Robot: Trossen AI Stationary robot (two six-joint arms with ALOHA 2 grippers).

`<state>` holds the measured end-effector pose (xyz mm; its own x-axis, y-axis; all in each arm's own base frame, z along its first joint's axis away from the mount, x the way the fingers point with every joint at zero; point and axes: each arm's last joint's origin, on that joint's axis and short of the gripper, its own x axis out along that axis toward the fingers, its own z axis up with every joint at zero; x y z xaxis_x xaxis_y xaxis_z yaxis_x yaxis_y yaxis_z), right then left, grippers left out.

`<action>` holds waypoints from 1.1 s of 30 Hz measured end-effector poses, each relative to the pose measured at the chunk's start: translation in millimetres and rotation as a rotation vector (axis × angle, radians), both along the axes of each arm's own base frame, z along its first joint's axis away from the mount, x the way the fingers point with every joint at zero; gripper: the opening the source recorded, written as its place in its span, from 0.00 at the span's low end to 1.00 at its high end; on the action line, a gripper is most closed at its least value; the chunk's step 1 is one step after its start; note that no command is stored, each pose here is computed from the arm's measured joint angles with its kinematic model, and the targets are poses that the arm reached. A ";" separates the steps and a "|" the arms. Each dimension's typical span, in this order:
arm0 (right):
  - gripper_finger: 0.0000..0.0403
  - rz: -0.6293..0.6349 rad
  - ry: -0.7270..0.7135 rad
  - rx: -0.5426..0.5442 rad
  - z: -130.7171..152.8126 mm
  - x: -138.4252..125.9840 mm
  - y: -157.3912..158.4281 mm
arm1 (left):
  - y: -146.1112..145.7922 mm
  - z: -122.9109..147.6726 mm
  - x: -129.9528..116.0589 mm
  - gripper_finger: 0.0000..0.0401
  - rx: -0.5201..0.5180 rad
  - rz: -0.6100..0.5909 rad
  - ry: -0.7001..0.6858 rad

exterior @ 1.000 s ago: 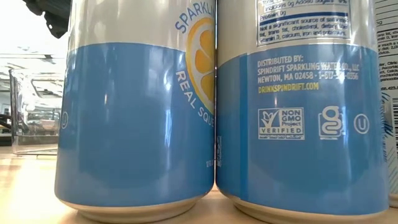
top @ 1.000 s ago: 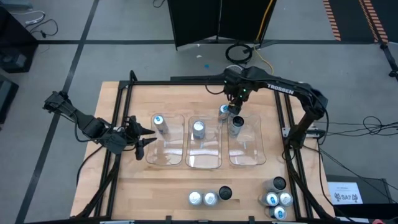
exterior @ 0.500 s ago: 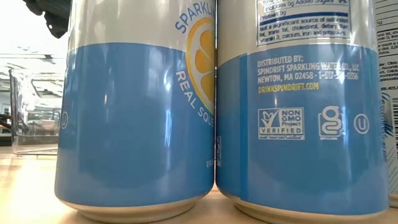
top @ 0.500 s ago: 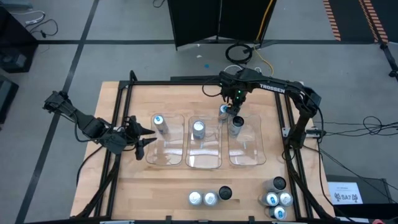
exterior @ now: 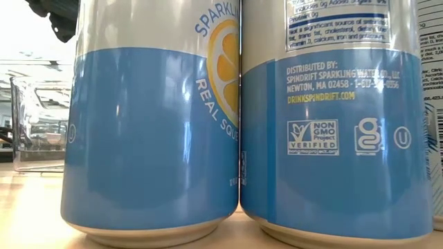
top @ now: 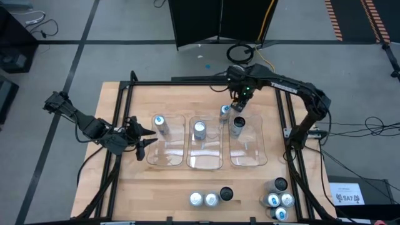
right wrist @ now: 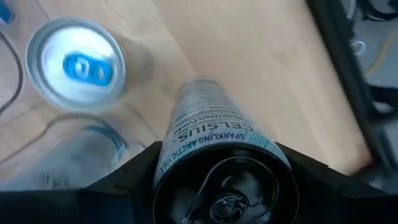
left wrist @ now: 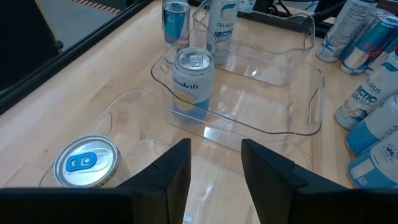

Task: Sort soda cans
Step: Put the top white soda can into the right transparent bin

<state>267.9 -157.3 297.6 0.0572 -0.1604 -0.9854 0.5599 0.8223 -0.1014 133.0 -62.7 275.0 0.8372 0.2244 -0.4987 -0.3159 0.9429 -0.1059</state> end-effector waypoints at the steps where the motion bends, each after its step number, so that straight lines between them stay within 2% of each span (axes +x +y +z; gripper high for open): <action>1: 0.59 -0.018 -0.004 -0.014 7.1 -4.9 2.5 | 0.0 0.0 0.0 0.38 0.000 0.000 0.000; 6: 0.59 -0.134 -0.130 -0.066 55.0 -38.8 21.9 | 0.0 0.0 0.0 0.38 0.000 0.000 0.000; 11: 0.59 -0.254 -0.304 -0.101 104.2 -82.4 54.3 | 0.0 0.0 0.0 0.38 0.000 0.000 0.000; 17: 0.59 -0.427 -0.473 -0.054 142.0 -132.4 95.8 | 0.0 0.0 0.0 0.38 0.000 0.000 0.000; 19: 0.59 -0.442 -0.533 -0.021 146.8 -140.1 106.7 | 0.0 0.0 0.0 0.38 0.000 0.000 0.000; 23: 0.59 -0.443 -0.554 0.061 146.2 -139.1 120.9 | 0.0 0.0 0.0 0.38 0.000 0.000 0.000; 33: 0.59 -0.415 -0.420 0.102 117.6 -115.6 134.3 | -0.1 0.0 0.0 0.38 0.000 0.000 0.000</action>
